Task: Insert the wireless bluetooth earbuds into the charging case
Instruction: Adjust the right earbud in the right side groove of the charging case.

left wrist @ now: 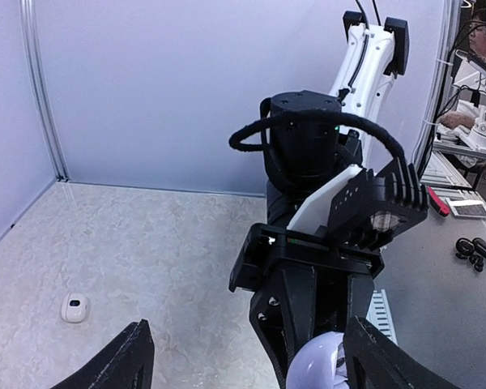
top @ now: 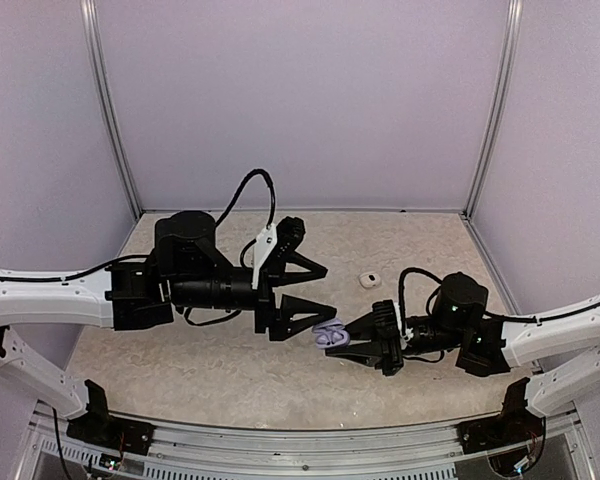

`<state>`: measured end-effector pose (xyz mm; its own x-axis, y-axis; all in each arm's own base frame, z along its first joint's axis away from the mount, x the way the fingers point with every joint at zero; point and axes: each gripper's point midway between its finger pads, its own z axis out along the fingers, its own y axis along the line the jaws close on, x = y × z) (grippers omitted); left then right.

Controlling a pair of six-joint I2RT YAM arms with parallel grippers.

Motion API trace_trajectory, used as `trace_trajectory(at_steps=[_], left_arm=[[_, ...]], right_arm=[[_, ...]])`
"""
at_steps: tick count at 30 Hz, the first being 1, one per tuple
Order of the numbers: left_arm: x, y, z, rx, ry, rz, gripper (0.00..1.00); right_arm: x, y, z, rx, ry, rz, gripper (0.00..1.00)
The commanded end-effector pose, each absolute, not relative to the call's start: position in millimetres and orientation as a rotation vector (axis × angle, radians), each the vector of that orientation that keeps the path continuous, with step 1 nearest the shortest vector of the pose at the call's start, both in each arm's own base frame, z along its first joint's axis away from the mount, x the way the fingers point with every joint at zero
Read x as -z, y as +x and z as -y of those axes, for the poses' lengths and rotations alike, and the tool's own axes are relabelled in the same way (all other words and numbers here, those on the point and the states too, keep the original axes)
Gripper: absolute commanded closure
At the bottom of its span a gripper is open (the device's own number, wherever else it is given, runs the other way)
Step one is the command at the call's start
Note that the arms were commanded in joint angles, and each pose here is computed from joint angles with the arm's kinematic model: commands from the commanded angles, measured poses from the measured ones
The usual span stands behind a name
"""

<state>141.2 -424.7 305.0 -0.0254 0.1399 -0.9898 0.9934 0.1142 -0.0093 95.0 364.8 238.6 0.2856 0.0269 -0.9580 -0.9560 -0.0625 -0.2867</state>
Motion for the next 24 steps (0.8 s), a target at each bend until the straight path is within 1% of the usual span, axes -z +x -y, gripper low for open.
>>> trace_trajectory(at_steps=[1, 15, 24], left_arm=[[-326, 141, 419, 1.034, 1.204, -1.310, 0.20], [-297, 134, 433, 0.971, 1.305, -1.356, 0.22], [-280, 139, 436, 0.925, 1.330, -1.411, 0.26]], right_arm=[[-244, 87, -364, -1.071, -1.362, -0.910, 1.00], [-247, 86, -364, -1.084, -1.363, -0.902, 1.00], [-250, 84, -364, -1.083, -1.368, -0.884, 1.00]])
